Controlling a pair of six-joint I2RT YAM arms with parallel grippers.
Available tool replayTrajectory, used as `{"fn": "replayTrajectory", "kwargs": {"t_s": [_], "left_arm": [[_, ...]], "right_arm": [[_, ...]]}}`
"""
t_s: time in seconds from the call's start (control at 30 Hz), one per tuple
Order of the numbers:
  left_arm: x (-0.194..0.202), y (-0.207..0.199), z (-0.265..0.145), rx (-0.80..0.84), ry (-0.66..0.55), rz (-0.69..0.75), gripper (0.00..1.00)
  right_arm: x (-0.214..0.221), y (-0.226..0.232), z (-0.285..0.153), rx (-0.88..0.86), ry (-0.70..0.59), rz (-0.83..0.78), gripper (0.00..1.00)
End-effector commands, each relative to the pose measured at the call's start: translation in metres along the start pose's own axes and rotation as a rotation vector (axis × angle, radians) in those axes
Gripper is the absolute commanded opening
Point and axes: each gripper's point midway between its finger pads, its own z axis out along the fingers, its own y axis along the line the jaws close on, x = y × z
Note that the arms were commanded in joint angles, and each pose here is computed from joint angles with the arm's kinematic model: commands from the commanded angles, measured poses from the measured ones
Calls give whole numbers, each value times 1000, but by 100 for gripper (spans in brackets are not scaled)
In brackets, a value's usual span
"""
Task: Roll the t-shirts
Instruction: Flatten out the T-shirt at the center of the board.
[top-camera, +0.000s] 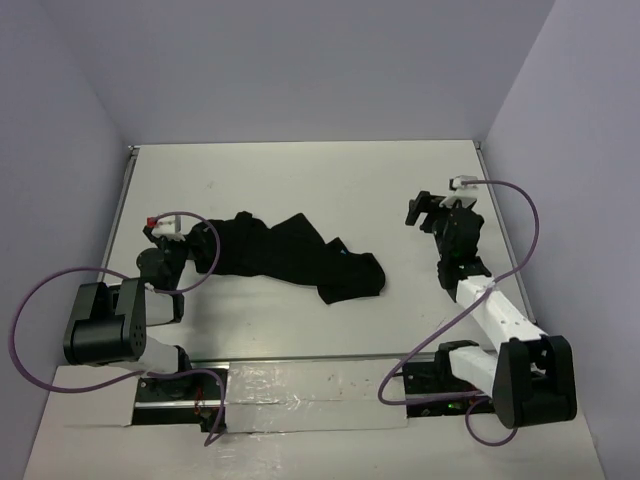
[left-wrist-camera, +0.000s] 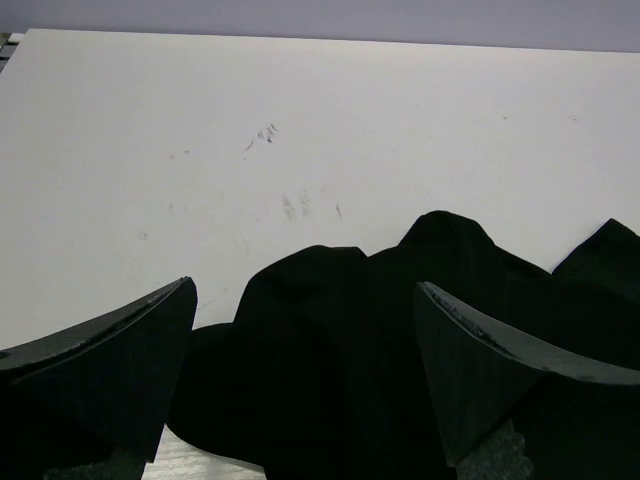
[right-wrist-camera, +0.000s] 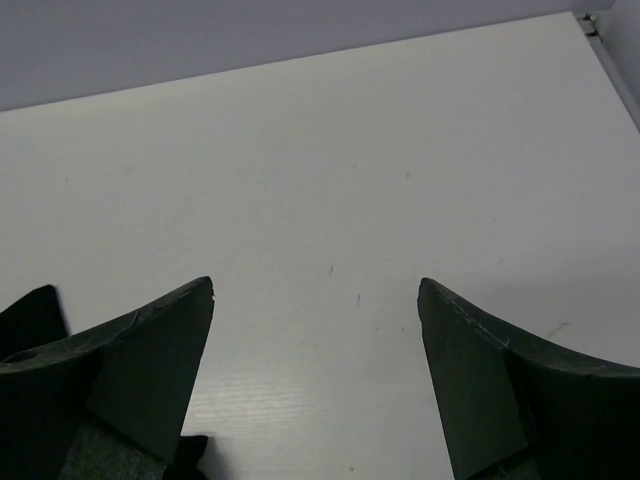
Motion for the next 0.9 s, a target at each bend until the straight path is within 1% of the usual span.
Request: {"fn": "replayTrajectory", "kwargs": {"t_s": [0.0,0.03,0.1,0.13,0.2,0.23,0.27,0.3,0.33,0.37,0.4,0.43,0.47,0.5,0.53,0.6,0.63,0.7,0.73,0.77,0.8,0.87], "left_arm": [[-22,-5,6,31,-78,23,99],[-22,-5,6,31,-77,24,99],[-21,-5,5,31,-73,23,99],[-21,-6,5,32,-72,25,99],[-22,-10,5,49,-76,39,99],[-29,-16,3,89,-98,66,99],[-27,-15,1,74,-86,56,99],[-36,-15,4,68,-101,50,99],[-34,-20,8,106,-52,66,99],[-69,-33,29,197,-64,108,99],[-35,-39,25,233,167,70,99],[-37,-44,28,276,224,127,97],[-65,-49,37,316,220,164,90],[-44,-54,21,349,360,157,78],[-43,-55,17,382,390,240,71],[-44,-46,6,336,473,305,61],[-28,-55,-10,366,562,336,56],[-24,-49,-24,314,617,353,57],[-16,-47,-36,301,666,328,58],[-16,-46,-41,283,677,315,59],[-13,-41,-45,249,696,306,62],[-9,-41,-53,214,721,250,64]], "right_arm": [[9,15,-14,-28,147,30,89],[23,13,-21,-3,224,31,88],[23,21,-24,-6,280,44,85],[43,27,-34,-7,379,35,84],[52,38,-35,-16,462,57,83],[67,44,-44,-26,541,57,81],[76,51,-44,-36,599,75,79],[83,58,-47,-59,645,83,77],[94,60,-53,-55,702,84,75],[100,67,-56,-64,731,93,75],[109,71,-59,-79,768,103,75],[112,77,-59,-103,773,118,73],[121,81,-63,-118,796,141,72],[127,85,-65,-140,817,157,71],[130,88,-64,-150,817,165,70],[139,92,-67,-158,847,162,69],[149,94,-69,-158,879,161,69],[162,98,-73,-171,923,169,68],[173,98,-72,-171,945,174,67],[182,96,-74,-166,969,178,66],[189,96,-76,-161,990,178,64],[204,94,-77,-155,1032,171,56]]}}
